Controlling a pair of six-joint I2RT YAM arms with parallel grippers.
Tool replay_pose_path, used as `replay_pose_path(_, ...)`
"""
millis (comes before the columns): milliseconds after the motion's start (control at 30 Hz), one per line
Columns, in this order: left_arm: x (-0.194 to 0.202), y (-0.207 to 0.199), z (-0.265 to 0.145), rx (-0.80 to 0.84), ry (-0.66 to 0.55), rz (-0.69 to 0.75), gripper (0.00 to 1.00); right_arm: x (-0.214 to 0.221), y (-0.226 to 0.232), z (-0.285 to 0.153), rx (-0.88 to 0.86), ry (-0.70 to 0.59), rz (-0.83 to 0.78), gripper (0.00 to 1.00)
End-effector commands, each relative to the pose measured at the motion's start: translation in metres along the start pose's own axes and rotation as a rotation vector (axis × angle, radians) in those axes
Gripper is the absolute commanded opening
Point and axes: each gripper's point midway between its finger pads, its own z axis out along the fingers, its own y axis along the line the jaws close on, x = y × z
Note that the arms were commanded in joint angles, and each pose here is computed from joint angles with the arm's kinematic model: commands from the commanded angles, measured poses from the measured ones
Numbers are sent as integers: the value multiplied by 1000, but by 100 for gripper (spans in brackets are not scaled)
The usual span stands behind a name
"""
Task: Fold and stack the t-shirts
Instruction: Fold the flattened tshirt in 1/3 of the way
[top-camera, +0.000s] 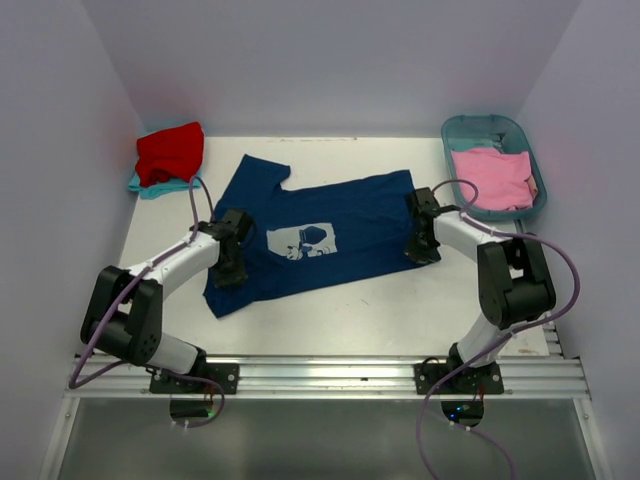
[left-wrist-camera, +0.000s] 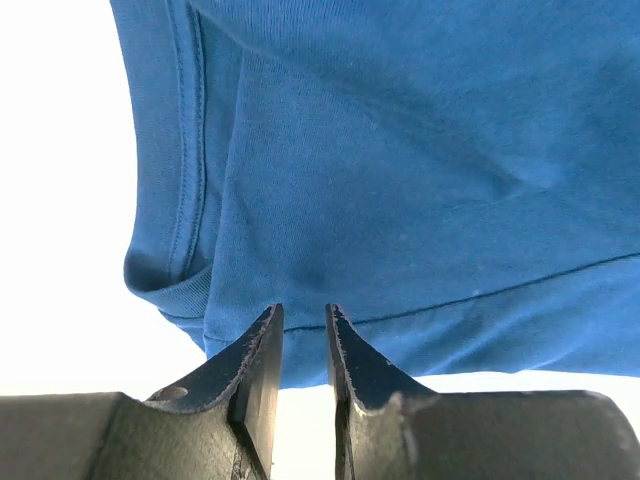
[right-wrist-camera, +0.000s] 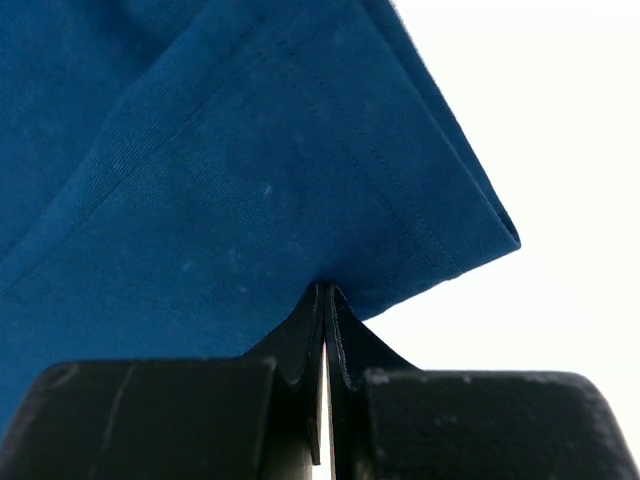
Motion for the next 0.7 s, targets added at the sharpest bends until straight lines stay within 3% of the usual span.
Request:
replay_pose_path(0,-7,6,-11,-26,1,30,27,87,-49,3,193,316,-147,0)
replay_pose_path(500,-4,3,19,-6,48,60,25,146,-45,-27,214,442,-314,0)
replay_pose_path(667,-12,6,13,-6,9,48,25,168,-38,-45,193,475,-371,0)
